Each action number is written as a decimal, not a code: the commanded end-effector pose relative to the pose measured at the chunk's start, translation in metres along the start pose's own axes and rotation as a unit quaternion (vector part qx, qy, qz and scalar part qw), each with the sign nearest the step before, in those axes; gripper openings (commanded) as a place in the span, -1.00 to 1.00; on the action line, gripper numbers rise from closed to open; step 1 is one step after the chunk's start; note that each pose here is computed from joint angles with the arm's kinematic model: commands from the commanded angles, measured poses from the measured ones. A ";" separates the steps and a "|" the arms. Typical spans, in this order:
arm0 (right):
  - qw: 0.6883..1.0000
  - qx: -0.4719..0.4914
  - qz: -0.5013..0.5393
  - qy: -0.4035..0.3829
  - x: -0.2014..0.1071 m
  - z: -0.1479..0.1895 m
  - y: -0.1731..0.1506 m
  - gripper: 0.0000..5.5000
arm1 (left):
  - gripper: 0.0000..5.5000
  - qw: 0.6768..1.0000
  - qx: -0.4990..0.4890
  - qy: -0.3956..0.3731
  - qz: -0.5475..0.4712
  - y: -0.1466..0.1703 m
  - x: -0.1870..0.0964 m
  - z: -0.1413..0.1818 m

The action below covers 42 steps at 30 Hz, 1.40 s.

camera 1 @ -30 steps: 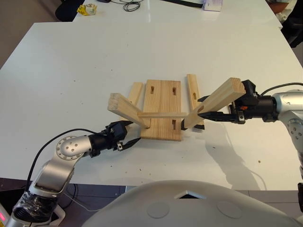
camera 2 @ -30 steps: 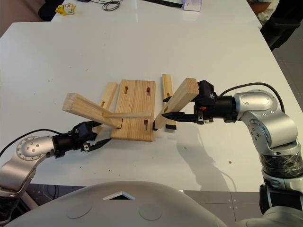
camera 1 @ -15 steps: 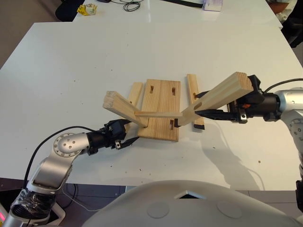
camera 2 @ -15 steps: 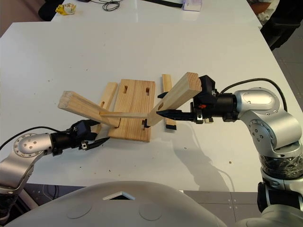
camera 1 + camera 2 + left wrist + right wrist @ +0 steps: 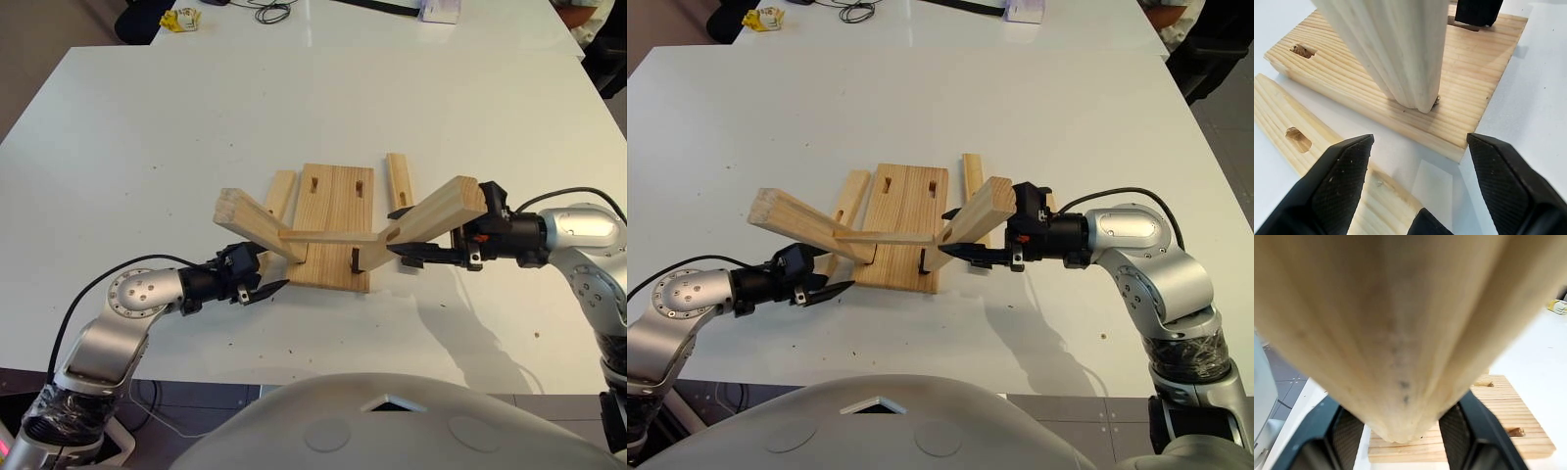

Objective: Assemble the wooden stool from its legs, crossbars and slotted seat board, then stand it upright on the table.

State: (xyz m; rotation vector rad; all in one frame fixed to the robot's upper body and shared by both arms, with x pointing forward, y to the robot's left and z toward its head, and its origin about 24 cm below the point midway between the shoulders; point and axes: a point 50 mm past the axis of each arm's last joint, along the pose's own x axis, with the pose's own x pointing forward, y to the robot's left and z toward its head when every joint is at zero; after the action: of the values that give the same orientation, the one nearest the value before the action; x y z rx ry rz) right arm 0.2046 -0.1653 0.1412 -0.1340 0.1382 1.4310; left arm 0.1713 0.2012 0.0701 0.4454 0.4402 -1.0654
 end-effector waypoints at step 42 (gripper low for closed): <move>0.997 -0.041 0.022 0.069 0.009 -0.007 -0.014 -0.27 | 0.29 0.999 0.035 -0.015 -0.003 0.019 0.004 0.022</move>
State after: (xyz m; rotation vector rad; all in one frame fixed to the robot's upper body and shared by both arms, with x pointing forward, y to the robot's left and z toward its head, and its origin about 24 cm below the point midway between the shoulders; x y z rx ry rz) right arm 0.2186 -0.1542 0.1416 -0.2751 0.1000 1.4895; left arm 0.1895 0.1932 0.0860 0.4742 0.3846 -1.0864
